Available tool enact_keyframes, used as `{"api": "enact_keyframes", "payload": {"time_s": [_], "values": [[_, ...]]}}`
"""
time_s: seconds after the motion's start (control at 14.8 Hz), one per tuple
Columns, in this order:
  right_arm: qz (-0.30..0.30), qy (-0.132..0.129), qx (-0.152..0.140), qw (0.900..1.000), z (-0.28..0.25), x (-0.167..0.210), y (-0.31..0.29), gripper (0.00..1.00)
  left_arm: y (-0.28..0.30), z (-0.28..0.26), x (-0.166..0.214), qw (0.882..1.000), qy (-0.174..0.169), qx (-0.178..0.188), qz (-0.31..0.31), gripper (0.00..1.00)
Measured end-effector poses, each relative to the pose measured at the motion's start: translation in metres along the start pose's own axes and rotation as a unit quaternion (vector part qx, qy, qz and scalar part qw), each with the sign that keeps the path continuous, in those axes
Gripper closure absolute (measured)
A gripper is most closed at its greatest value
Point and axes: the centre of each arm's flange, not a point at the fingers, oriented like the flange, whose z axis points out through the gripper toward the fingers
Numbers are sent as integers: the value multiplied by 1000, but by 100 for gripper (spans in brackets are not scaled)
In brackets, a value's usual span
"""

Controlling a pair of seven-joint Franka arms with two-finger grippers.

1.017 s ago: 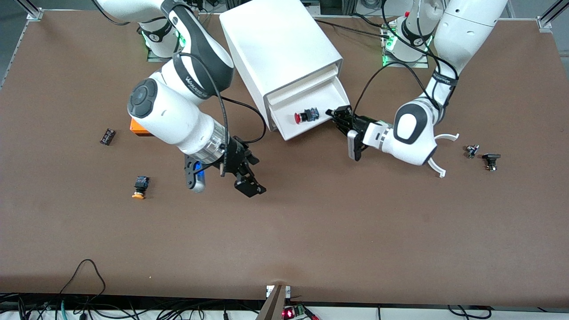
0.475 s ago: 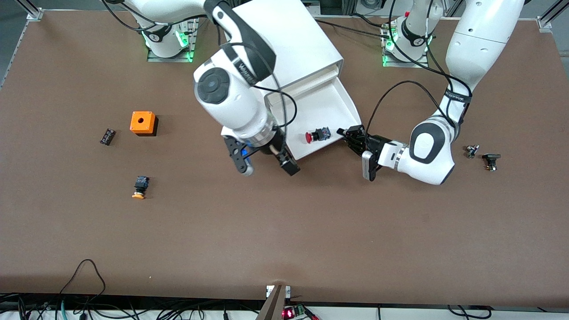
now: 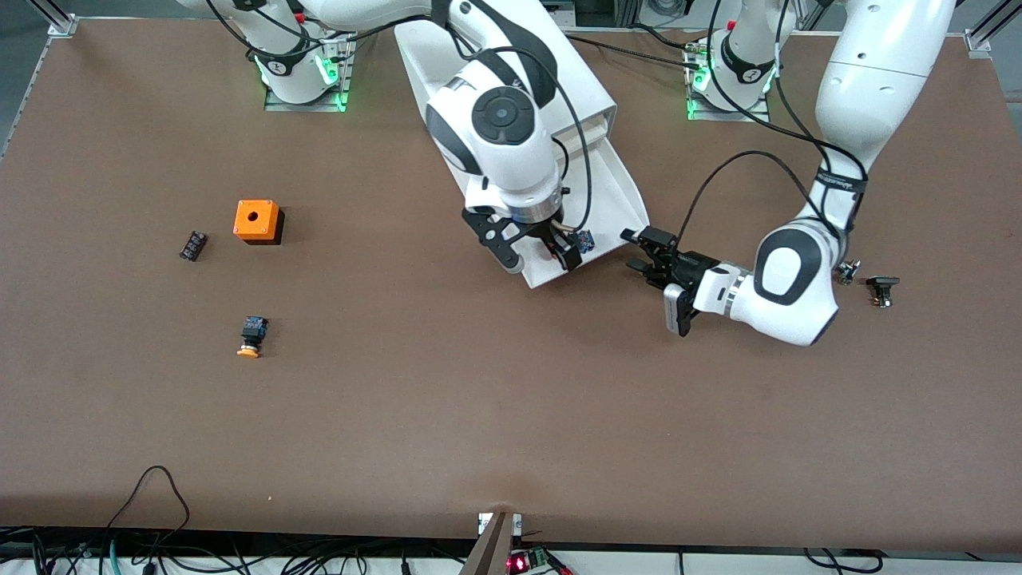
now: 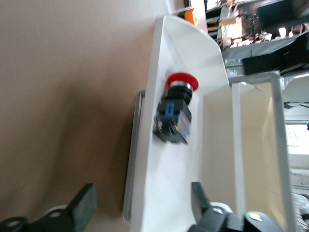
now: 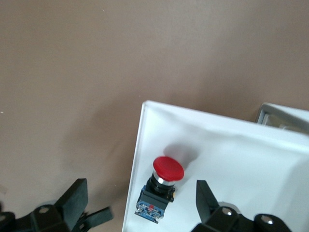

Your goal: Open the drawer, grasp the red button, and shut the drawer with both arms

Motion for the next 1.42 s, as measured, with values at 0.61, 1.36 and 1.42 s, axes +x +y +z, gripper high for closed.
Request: {"api": "enact_keyframes", "payload": {"time_s": [0.61, 1.36, 1.42], "values": [[52, 0, -1, 999, 60, -25, 2, 1, 112, -72, 16, 975, -89, 104, -175, 0], [54, 1, -7, 998, 60, -29, 3, 59, 216, -60, 47, 853, -106, 437, -264, 0], [55, 3, -8, 998, 56, -27, 2, 59, 220, -56, 53, 833, -103, 480, -253, 0]]}}
